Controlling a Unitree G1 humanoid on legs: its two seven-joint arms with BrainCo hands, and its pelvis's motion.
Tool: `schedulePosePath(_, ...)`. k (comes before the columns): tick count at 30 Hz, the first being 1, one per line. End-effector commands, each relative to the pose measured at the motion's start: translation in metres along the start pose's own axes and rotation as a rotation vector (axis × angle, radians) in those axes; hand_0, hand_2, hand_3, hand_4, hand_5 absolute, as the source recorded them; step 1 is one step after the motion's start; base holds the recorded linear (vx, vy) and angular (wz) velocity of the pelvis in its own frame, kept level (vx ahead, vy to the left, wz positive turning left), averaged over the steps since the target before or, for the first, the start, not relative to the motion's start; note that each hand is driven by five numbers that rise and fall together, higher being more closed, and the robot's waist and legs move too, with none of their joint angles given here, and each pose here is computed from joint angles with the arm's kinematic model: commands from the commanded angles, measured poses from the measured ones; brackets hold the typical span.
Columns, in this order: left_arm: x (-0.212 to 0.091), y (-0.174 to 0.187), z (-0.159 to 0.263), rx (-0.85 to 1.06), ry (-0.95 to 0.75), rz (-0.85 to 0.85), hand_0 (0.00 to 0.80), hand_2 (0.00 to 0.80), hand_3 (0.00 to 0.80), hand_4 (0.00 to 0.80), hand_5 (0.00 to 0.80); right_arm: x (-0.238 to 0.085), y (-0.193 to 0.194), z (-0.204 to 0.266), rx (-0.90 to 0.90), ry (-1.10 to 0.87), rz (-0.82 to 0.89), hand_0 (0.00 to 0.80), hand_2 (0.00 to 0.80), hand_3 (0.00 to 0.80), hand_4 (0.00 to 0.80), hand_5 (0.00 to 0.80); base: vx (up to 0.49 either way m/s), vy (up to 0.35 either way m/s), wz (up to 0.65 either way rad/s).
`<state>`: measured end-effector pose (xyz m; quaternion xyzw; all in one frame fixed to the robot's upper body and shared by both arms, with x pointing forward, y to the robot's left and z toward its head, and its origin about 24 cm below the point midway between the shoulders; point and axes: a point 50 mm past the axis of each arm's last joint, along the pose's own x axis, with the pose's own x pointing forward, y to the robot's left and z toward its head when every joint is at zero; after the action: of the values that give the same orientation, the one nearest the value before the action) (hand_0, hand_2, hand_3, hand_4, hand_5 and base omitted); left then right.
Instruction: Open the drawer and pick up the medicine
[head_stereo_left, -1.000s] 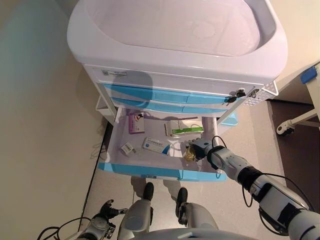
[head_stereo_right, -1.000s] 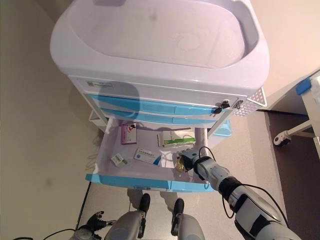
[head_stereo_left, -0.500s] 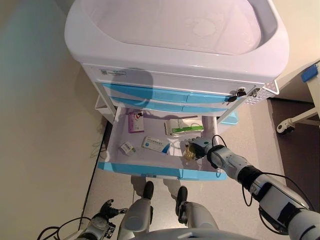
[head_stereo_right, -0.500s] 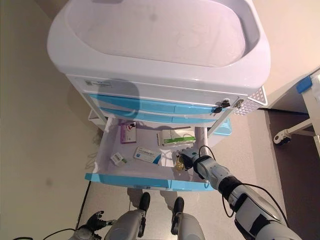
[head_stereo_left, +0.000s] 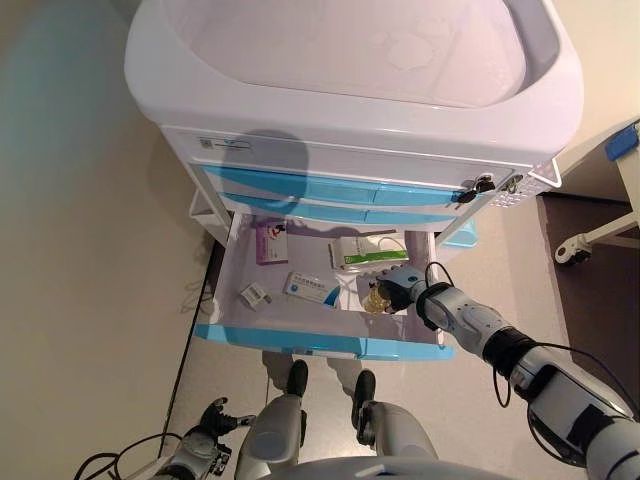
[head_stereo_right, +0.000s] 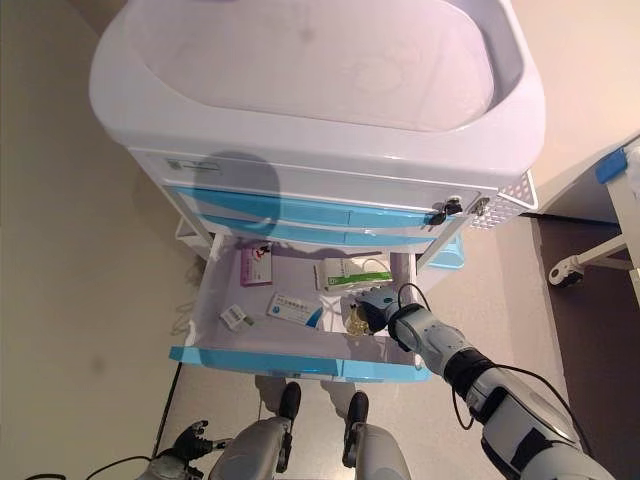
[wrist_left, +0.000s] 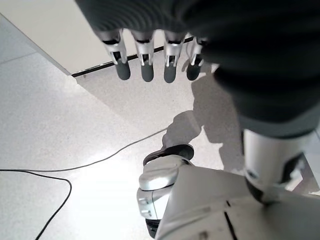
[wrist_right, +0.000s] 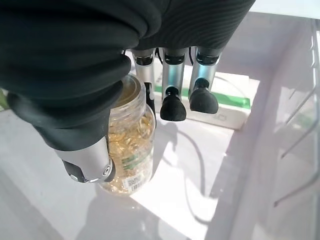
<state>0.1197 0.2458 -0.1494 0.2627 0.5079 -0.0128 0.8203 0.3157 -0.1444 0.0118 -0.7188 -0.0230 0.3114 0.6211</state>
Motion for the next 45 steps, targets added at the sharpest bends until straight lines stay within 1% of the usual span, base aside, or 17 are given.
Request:
schedulePosePath(1, -0.001, -0.014, 0.001, -0.006, 0.003, -0.042, 0.000, 0.000, 0.000, 0.000, 0.000, -0.004, -0.029, 0.007, -0.002, -0.090, -0.085, 0.800, 0.800, 0.800, 0.800, 0.800, -0.006, -0.007, -0.04)
schedulePosePath(7, -0.001, -0.012, -0.001, -0.006, 0.008, -0.039, 0.000, 0.000, 0.000, 0.000, 0.000, -0.009, -0.035, 0.009, 0.004, -0.123, -0.095, 0.800, 0.800, 0.800, 0.800, 0.800, -0.001, -0.001, -0.01)
schedulePosePath(12, -0.001, -0.006, -0.005, -0.012, 0.021, -0.031, 0.000, 0.000, 0.000, 0.000, 0.000, -0.023, -0.055, 0.015, 0.012, -0.212, -0.121, 0.800, 0.800, 0.800, 0.800, 0.800, 0.000, 0.000, 0.00)
schedulePosePath(16, -0.002, -0.001, -0.009, -0.015, 0.029, -0.028, 0.000, 0.000, 0.000, 0.000, 0.000, -0.046, -0.082, 0.018, 0.017, -0.303, -0.165, 0.800, 0.800, 0.800, 0.800, 0.800, 0.000, 0.000, 0.00)
schedulePosePath(17, -0.002, -0.001, -0.009, -0.015, 0.029, -0.028, 0.000, 0.000, 0.000, 0.000, 0.000, -0.046, -0.082, 0.018, 0.017, -0.303, -0.164, 0.800, 0.800, 0.800, 0.800, 0.800, 0.000, 0.000, 0.00)
schedulePosePath(18, -0.002, 0.001, -0.012, -0.014, 0.035, -0.033, 0.000, 0.000, 0.000, 0.000, 0.000, -0.056, -0.093, 0.020, 0.004, -0.340, -0.169, 0.800, 0.800, 0.800, 0.800, 0.800, 0.000, 0.000, 0.00)
schedulePosePath(22, -0.002, 0.002, -0.014, -0.015, 0.041, -0.038, 0.000, 0.000, 0.000, 0.000, 0.000, -0.069, -0.106, 0.022, 0.022, -0.385, -0.167, 0.800, 0.800, 0.800, 0.800, 0.800, 0.002, 0.001, -0.03)
schedulePosePath(24, -0.003, 0.004, -0.016, -0.014, 0.042, -0.042, 0.000, 0.000, 0.000, 0.000, 0.000, -0.081, -0.118, 0.022, 0.033, -0.424, -0.159, 0.800, 0.800, 0.800, 0.800, 0.800, 0.008, 0.002, -0.12)
schedulePosePath(27, -0.003, 0.004, -0.016, -0.013, 0.041, -0.048, 0.000, 0.000, 0.000, 0.000, 0.000, -0.090, -0.125, 0.025, 0.049, -0.455, -0.152, 0.800, 0.800, 0.800, 0.800, 0.800, 0.008, -0.001, -0.07)
schedulePosePath(29, -0.003, 0.005, -0.018, -0.019, 0.045, -0.052, 0.000, 0.000, 0.000, 0.000, 0.000, -0.099, -0.132, 0.026, 0.062, -0.483, -0.148, 0.800, 0.800, 0.800, 0.800, 0.800, 0.018, 0.001, -0.04)
schedulePosePath(30, -0.004, 0.006, -0.020, -0.019, 0.048, -0.059, 0.000, 0.000, 0.000, 0.000, 0.000, -0.108, -0.139, 0.027, 0.073, -0.503, -0.144, 0.800, 0.800, 0.800, 0.800, 0.800, 0.000, 0.000, 0.00)
schedulePosePath(32, -0.004, 0.006, -0.021, -0.019, 0.050, -0.059, 0.000, 0.000, 0.000, 0.000, 0.000, -0.112, -0.140, 0.026, 0.074, -0.505, -0.143, 0.800, 0.800, 0.800, 0.800, 0.800, 0.000, 0.000, 0.00)
schedulePosePath(35, -0.005, 0.006, -0.026, -0.019, 0.064, -0.068, 0.000, 0.000, 0.000, 0.000, 0.000, -0.127, -0.153, 0.027, 0.055, -0.530, -0.140, 0.800, 0.800, 0.800, 0.800, 0.800, 0.012, 0.006, -0.10)
schedulePosePath(39, -0.006, 0.005, -0.029, -0.020, 0.070, -0.076, 0.000, 0.000, 0.000, 0.000, 0.000, -0.136, -0.161, 0.026, 0.035, -0.531, -0.149, 0.800, 0.800, 0.800, 0.800, 0.800, 0.013, 0.006, -0.11)
schedulePosePath(41, -0.007, 0.005, -0.032, -0.029, 0.073, -0.078, 0.000, 0.000, 0.000, 0.000, 0.000, -0.148, -0.173, 0.028, -0.020, -0.533, -0.153, 0.800, 0.800, 0.800, 0.800, 0.800, 0.021, 0.002, -0.05)
schedulePosePath(45, -0.009, 0.004, -0.037, -0.040, 0.082, -0.082, 0.000, 0.000, 0.000, 0.000, 0.000, -0.160, -0.186, 0.030, -0.051, -0.540, -0.167, 0.800, 0.800, 0.800, 0.800, 0.800, 0.016, -0.015, -0.11)
